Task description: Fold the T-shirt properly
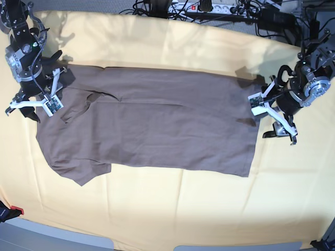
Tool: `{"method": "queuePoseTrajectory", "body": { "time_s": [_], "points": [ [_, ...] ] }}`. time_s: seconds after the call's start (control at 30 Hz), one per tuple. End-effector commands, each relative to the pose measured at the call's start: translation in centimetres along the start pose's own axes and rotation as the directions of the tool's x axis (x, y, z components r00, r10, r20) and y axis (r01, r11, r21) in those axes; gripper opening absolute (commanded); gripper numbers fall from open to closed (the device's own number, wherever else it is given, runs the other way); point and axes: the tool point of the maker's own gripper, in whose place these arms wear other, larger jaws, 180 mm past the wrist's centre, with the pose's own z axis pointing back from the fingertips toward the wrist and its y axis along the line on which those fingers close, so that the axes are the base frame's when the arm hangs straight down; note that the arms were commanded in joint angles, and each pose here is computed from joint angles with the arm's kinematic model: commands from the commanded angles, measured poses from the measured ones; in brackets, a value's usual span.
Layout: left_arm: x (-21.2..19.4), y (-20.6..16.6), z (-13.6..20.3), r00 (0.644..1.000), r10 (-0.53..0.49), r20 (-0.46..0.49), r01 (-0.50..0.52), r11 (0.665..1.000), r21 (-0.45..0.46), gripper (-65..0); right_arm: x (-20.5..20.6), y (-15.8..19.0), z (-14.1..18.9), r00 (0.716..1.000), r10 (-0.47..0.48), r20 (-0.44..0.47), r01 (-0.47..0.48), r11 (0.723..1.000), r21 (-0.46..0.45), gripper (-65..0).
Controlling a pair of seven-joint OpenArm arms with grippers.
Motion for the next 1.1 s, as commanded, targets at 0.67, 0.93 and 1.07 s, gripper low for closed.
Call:
{"method": "queuePoseTrajectory", "body": {
  "time_s": [0.67,0.93,1.07],
  "points": [
    [-1.4,0.0,1.2,0.998,-0.049,-0.026,0.047,0.997,-0.068,-26.2,-10.7,7.2,2.8,0.943,0.23,-0.241,-0.145,0.934,0.325,-32.0],
    [-0.7,-0.4,1.2,1.0,-0.016,0.008,0.017,0.996,-0.083,-26.2,-12.6,7.1,1.4,0.929,0.245,-0.278,-0.132,0.92,0.37,-32.1],
    [-0.6,-0.8,1.2,1.0,-0.004,0.013,0.005,0.996,-0.095,-26.2,-13.0,8.0,1.7,0.929,0.244,-0.279,-0.112,0.902,0.417,-46.0]
  ]
}}
